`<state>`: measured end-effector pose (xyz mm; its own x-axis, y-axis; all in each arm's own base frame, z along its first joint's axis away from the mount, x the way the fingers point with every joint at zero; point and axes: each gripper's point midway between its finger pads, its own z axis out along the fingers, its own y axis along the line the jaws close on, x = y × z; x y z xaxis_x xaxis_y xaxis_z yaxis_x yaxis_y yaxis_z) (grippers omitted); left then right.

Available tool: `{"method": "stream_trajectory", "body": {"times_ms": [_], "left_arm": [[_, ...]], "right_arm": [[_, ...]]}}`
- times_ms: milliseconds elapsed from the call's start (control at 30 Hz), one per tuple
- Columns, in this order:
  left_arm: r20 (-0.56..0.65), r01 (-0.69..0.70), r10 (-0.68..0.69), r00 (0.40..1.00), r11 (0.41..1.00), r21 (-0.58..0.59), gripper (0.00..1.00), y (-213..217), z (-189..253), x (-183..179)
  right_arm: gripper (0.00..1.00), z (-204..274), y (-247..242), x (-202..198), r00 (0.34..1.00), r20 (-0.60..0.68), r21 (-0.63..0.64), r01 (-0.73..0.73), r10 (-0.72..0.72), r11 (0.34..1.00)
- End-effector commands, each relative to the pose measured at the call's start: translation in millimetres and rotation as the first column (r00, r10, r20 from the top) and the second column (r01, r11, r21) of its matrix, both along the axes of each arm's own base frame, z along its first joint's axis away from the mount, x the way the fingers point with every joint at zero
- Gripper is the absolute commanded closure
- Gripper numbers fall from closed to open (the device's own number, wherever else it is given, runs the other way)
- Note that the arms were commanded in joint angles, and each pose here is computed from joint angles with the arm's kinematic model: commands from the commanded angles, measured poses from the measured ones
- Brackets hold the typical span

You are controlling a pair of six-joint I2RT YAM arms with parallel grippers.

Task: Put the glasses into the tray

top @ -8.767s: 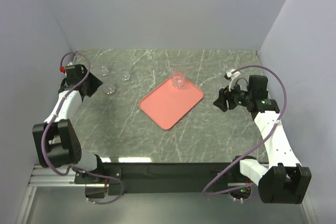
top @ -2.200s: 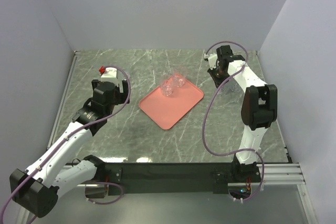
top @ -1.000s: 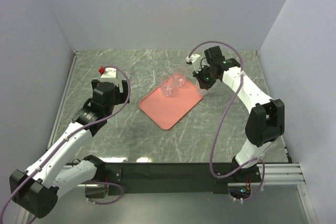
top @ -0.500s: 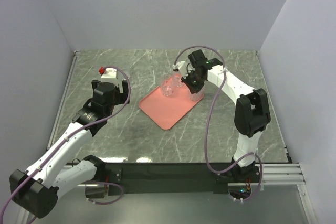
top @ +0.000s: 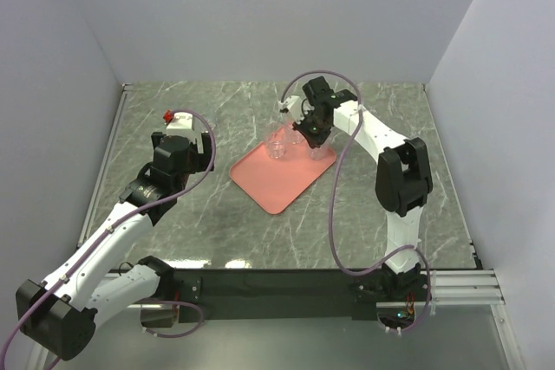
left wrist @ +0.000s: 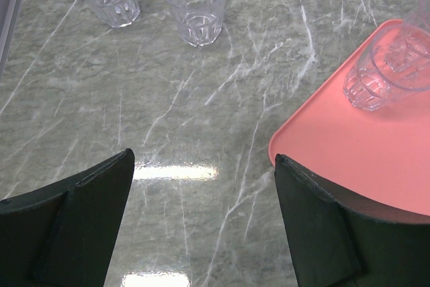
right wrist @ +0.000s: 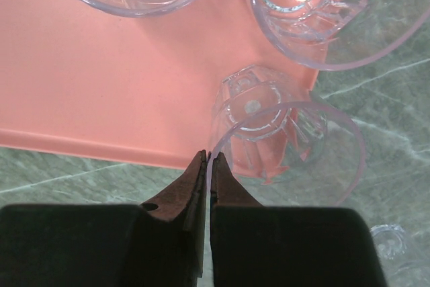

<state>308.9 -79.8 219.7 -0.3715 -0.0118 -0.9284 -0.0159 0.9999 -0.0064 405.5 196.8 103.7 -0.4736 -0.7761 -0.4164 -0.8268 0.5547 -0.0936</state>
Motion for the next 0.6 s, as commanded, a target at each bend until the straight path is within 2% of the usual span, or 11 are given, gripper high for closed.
{"method": "stream_trajectory", "body": {"times_ms": [0,133,233,267,333,433,567], "left_arm": [[0.039,-0.015,0.015,0.999,1.000,0.004,0.09,3,9,4],[0.042,-0.013,0.013,0.999,1.000,0.004,0.09,3,9,4],[0.044,-0.011,0.011,0.999,1.000,0.002,0.09,2,10,4],[0.041,-0.008,0.008,0.999,1.000,0.001,0.09,1,9,4],[0.042,-0.005,0.005,0.999,1.000,-0.002,0.09,1,9,5],[0.047,0.008,-0.007,0.999,1.000,-0.012,0.08,-1,10,4],[0.058,0.017,-0.016,0.998,0.999,-0.030,0.07,-2,12,4]], "right_arm": [[0.97,15,7,9,0.999,0.042,0.002,-0.012,0.012,1.000],[0.92,14,8,11,0.999,0.042,-0.002,-0.009,0.009,1.000],[0.72,12,8,12,0.999,0.047,-0.010,-0.006,0.007,1.000],[0.62,11,7,11,0.999,0.046,-0.012,-0.006,0.006,1.000],[0.51,14,6,9,0.999,0.053,-0.009,-0.005,0.005,1.000],[0.45,26,5,7,0.997,0.081,0.006,-0.001,0.000,1.000],[0.45,45,2,-1,0.993,0.119,0.035,0.002,-0.006,0.999]]}}
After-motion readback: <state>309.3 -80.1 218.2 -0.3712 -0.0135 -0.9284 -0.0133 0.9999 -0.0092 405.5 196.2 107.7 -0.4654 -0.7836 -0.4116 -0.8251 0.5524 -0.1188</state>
